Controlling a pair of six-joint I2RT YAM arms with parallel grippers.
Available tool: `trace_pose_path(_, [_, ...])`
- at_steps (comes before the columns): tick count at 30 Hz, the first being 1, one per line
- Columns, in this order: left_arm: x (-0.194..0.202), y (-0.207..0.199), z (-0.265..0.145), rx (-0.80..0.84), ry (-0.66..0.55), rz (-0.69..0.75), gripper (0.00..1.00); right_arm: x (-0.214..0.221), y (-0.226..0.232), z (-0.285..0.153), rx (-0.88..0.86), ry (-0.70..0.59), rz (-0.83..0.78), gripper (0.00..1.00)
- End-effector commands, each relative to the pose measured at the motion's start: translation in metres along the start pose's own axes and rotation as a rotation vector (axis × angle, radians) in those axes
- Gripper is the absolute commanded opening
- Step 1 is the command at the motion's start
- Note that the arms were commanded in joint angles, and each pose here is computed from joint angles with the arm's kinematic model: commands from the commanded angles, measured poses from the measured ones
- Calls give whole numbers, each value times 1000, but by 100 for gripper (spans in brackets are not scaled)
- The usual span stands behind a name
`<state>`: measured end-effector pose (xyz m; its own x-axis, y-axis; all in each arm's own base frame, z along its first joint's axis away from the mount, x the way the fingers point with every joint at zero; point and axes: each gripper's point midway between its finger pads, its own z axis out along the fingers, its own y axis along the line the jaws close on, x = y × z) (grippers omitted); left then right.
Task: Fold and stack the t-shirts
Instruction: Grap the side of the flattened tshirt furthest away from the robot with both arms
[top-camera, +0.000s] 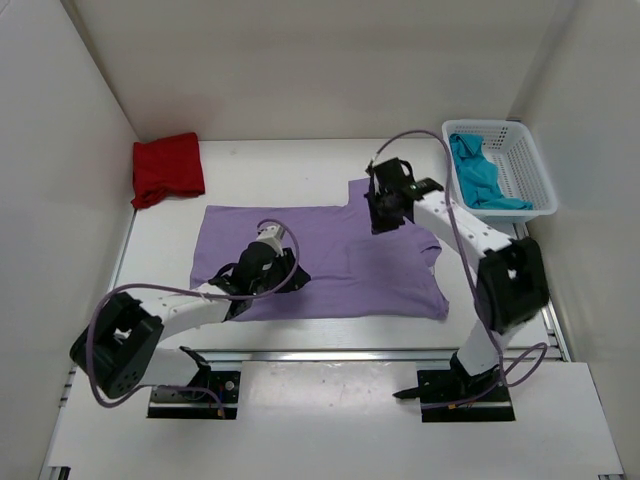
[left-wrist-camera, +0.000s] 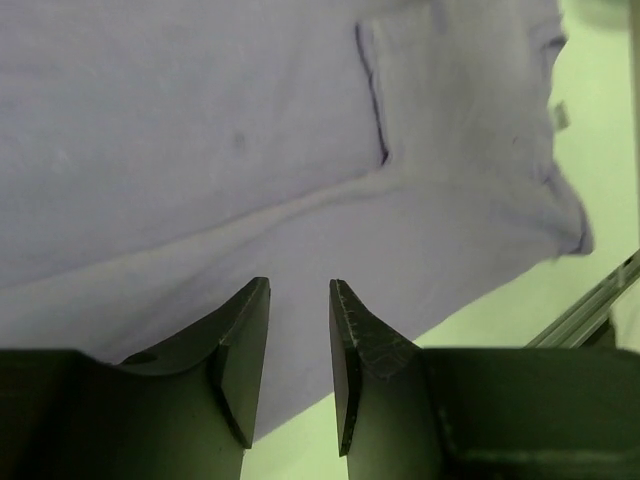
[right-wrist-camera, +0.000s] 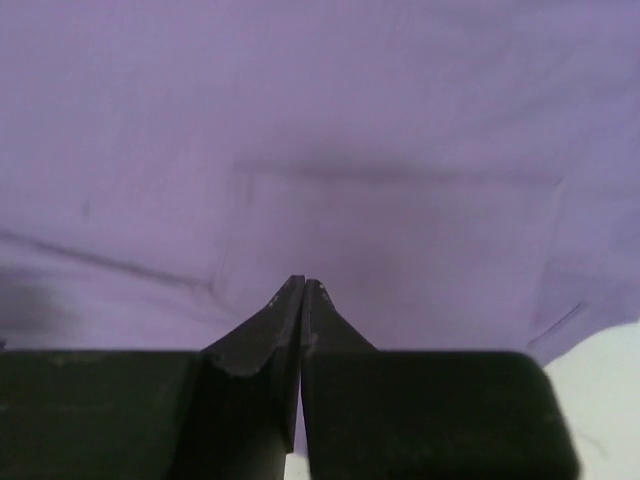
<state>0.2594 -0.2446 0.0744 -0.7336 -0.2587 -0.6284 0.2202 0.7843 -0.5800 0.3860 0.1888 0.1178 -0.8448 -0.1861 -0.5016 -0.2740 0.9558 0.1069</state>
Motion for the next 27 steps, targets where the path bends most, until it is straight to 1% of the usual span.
trace_pose_path(1, [26,9,4,-31,86,63,41,2,24,-10,-107,-180,50,0])
trace_pose_path(2, [27,9,7,-24,95,65,42,32,23,1,-99,-124,49,0])
trace_pose_path(3, [36,4,9,-4,131,58,41,52,31,4,-106,-108,47,0])
trace_pose_path(4, [39,4,10,-3,142,61,41,69,30,7,-99,-96,61,0])
trace_pose_path(6, [47,1,10,22,172,52,41,92,36,11,-135,-72,78,0])
trace_pose_path(9, [64,13,5,32,224,-3,41,120,39,14,-156,-66,104,0])
trace_pose_path(11, [76,27,-1,5,259,-28,41,139,35,15,-164,-33,121,0])
trace_pose_path(13, [89,31,-11,14,303,-39,40,167,32,18,-148,21,132,0])
trace_pose_path(15, [101,37,-22,-5,327,-36,41,192,38,17,-169,79,137,0])
trace_pose_path(17, [111,41,-35,-11,335,-36,41,217,53,8,-241,131,118,1])
trace_pose_path(18, [119,48,-41,-27,354,-51,42,223,58,4,-265,146,108,0])
trace_pose_path(19, [119,48,-44,-25,344,-62,42,227,62,1,-283,168,108,0])
trace_pose_path(20, [115,48,-47,-16,327,-70,42,221,62,-2,-291,161,104,2])
trace_pose_path(21, [111,50,-48,-21,314,-85,42,210,60,-6,-287,134,90,8])
trace_pose_path(22, [106,48,-49,-14,296,-90,41,184,58,-10,-282,70,96,12])
trace_pose_path(23, [93,47,-48,-12,258,-102,41,159,54,-13,-284,13,103,23])
trace_pose_path(24, [81,40,-48,8,227,-91,43,133,44,-15,-281,-50,117,31])
trace_pose_path(25, [74,38,-47,5,205,-77,43,106,48,-23,-313,-114,111,35])
trace_pose_path(26, [60,33,-46,15,173,-64,43,76,35,-22,-312,-180,136,39])
trace_pose_path(27, [47,29,-44,17,136,-67,44,43,21,-20,-313,-235,164,35])
